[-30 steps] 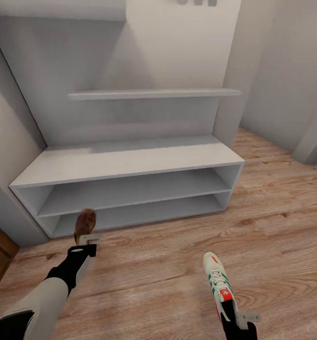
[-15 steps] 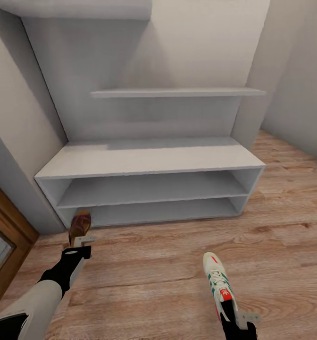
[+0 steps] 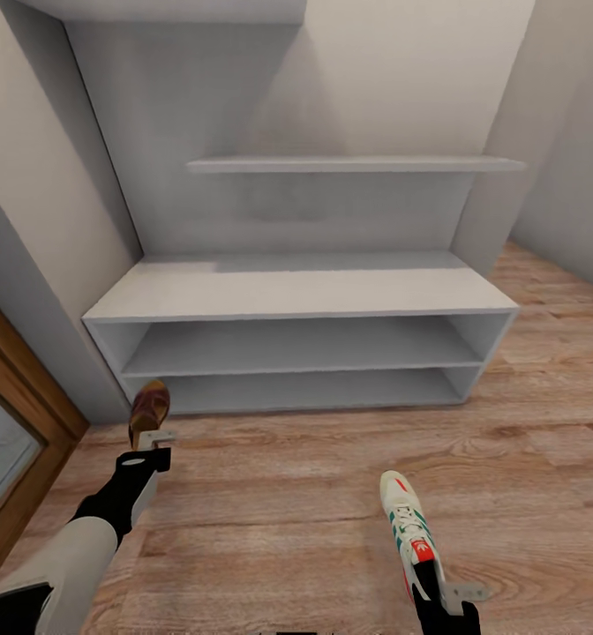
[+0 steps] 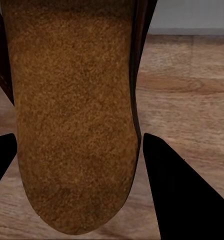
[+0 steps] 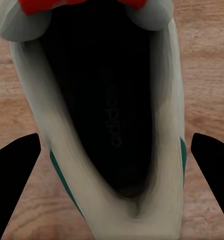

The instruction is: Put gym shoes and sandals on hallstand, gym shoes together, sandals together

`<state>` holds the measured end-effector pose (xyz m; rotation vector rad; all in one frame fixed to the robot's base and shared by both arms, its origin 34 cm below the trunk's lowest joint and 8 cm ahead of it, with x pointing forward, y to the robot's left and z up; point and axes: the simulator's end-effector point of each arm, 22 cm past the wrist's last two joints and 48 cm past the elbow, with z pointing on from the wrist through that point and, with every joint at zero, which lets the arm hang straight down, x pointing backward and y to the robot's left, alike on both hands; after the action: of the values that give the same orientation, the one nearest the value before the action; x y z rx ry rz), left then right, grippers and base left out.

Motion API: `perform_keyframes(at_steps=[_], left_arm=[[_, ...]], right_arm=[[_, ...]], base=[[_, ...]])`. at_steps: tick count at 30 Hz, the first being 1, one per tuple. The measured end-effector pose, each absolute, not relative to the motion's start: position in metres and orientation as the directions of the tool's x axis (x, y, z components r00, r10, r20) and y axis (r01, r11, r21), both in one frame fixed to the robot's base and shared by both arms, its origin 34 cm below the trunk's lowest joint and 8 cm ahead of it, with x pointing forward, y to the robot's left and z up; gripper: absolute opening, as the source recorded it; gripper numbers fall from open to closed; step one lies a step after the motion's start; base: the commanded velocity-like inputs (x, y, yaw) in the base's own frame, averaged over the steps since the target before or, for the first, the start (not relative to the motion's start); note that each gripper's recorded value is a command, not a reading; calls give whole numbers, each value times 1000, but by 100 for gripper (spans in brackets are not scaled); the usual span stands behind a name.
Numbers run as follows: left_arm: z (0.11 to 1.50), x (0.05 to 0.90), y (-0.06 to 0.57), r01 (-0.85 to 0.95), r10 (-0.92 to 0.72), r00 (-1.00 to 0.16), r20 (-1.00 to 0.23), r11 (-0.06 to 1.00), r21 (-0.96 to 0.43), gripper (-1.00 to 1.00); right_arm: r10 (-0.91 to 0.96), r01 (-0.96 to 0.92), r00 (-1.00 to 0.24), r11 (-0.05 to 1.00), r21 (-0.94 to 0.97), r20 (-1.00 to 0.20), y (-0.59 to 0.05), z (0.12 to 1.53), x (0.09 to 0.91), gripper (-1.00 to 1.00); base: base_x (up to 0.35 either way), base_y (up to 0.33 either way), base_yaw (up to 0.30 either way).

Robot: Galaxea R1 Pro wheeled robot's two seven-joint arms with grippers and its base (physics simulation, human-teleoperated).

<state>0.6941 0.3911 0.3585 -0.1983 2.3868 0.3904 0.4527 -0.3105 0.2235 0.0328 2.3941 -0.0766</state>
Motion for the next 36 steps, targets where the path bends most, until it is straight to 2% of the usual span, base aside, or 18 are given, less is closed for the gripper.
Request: perform_keyframes(at_steps=[11, 22, 30, 36], left_arm=[[344, 691, 384, -235, -27, -747, -664, 946, 225, -100], [344, 693, 383, -231, -23, -749, -662, 946, 228, -100], [348, 698, 382, -233, -21, -742, -670, 945, 228, -100], [349, 698, 382, -234, -22, -742, -670, 945, 229, -100]], right_arm=[[5, 50, -743, 998, -49, -669, -313, 212, 446, -100], [-2, 42, -743, 998, -49, -669, -312, 212, 446, -100], [-3, 42, -744, 998, -50, -669, -313, 211, 446, -100], [-4, 41, -744, 998, -51, -668, -313, 211, 446, -100]], base=[[2, 0, -22], [275, 0, -7], [52, 0, 0], [254, 0, 0]])
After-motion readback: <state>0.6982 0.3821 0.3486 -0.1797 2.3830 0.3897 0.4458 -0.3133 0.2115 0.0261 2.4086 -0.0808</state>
